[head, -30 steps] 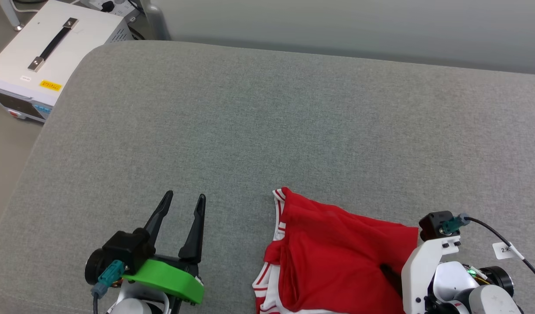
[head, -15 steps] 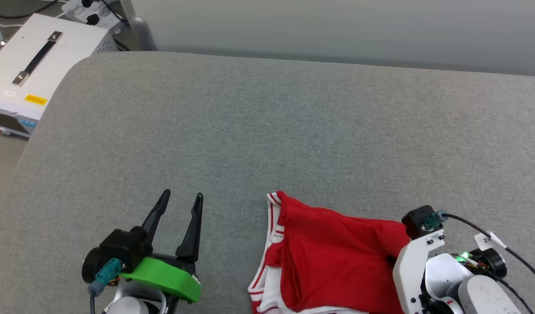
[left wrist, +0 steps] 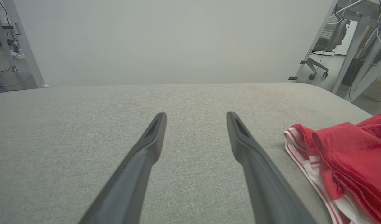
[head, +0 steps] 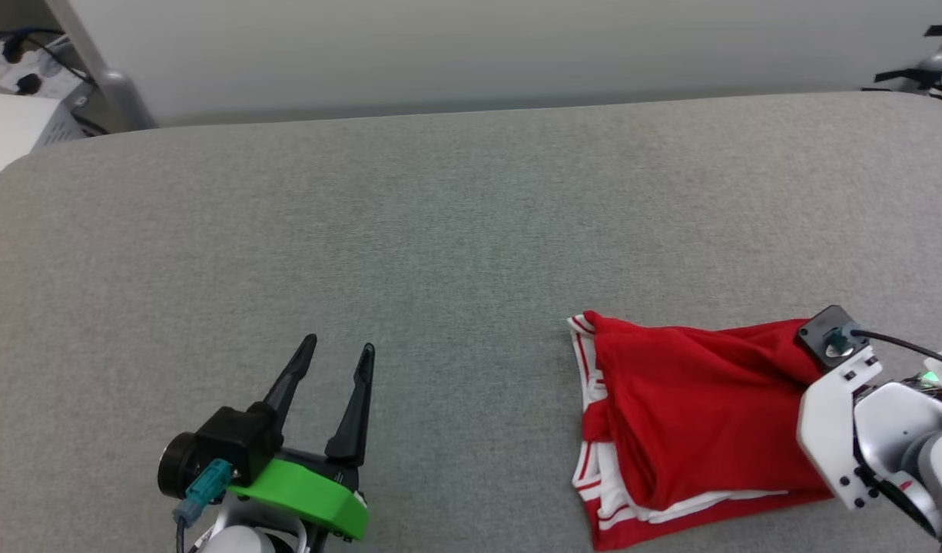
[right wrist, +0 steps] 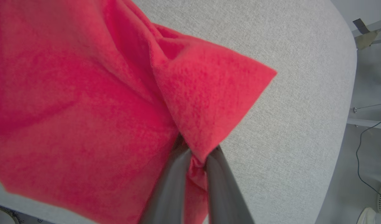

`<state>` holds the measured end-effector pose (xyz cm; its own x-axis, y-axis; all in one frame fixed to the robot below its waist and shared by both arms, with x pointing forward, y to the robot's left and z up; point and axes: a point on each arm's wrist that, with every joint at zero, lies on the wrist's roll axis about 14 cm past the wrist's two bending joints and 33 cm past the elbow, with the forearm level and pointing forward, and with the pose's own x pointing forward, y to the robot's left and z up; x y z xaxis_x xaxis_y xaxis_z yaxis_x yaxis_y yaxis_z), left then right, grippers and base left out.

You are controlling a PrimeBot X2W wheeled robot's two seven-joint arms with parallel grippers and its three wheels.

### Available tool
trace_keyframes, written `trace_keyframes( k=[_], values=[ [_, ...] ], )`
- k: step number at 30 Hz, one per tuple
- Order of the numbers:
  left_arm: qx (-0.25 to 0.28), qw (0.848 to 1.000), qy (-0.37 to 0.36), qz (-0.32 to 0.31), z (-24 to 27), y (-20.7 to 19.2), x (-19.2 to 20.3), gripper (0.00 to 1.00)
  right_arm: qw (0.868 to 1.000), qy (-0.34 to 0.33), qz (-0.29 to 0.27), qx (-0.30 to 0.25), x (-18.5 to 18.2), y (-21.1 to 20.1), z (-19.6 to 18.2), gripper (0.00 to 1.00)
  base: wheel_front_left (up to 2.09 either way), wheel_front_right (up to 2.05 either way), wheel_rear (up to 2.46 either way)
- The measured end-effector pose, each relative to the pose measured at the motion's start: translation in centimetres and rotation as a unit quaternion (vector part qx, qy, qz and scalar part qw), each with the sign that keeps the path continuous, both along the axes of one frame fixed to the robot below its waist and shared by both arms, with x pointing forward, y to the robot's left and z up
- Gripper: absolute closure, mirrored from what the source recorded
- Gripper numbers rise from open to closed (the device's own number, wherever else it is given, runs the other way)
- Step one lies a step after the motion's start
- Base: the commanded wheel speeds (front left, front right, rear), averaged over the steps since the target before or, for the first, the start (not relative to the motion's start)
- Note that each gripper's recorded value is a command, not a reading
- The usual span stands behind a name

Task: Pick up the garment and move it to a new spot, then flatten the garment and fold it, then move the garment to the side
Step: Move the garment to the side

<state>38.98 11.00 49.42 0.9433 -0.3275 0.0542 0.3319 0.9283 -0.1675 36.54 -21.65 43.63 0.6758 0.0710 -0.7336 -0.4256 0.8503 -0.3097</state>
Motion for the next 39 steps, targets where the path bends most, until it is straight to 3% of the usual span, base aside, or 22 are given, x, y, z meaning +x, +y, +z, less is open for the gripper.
trace_keyframes(
  k=[10, 17, 31, 39],
  values=[
    [-0.003, 0.990, 0.002, -0.140, -0.8, -8.4, 0.6, 0.00, 0.994, -0.032, -0.074, -0.070, -0.8, -9.6, 2.2, 1.00, 0.00, 0.00, 0.00],
    [-0.010, 0.982, -0.019, -0.190, -0.6, -11.3, 3.1, 0.00, 0.984, -0.035, -0.130, -0.118, -0.7, -16.4, 2.7, 1.00, 0.00, 0.00, 0.00],
    [-0.026, 0.970, -0.044, -0.238, -1.4, -13.6, 8.0, 0.00, 0.955, -0.092, -0.236, -0.155, 2.9, -25.8, 3.2, 1.00, 0.00, 0.00, 0.00],
    [-0.035, 0.972, -0.037, -0.230, -3.0, -12.8, 9.9, 0.00, 0.932, -0.074, -0.308, -0.179, 3.3, -29.6, 0.3, 1.00, 0.00, 0.00, 0.00]
  ],
)
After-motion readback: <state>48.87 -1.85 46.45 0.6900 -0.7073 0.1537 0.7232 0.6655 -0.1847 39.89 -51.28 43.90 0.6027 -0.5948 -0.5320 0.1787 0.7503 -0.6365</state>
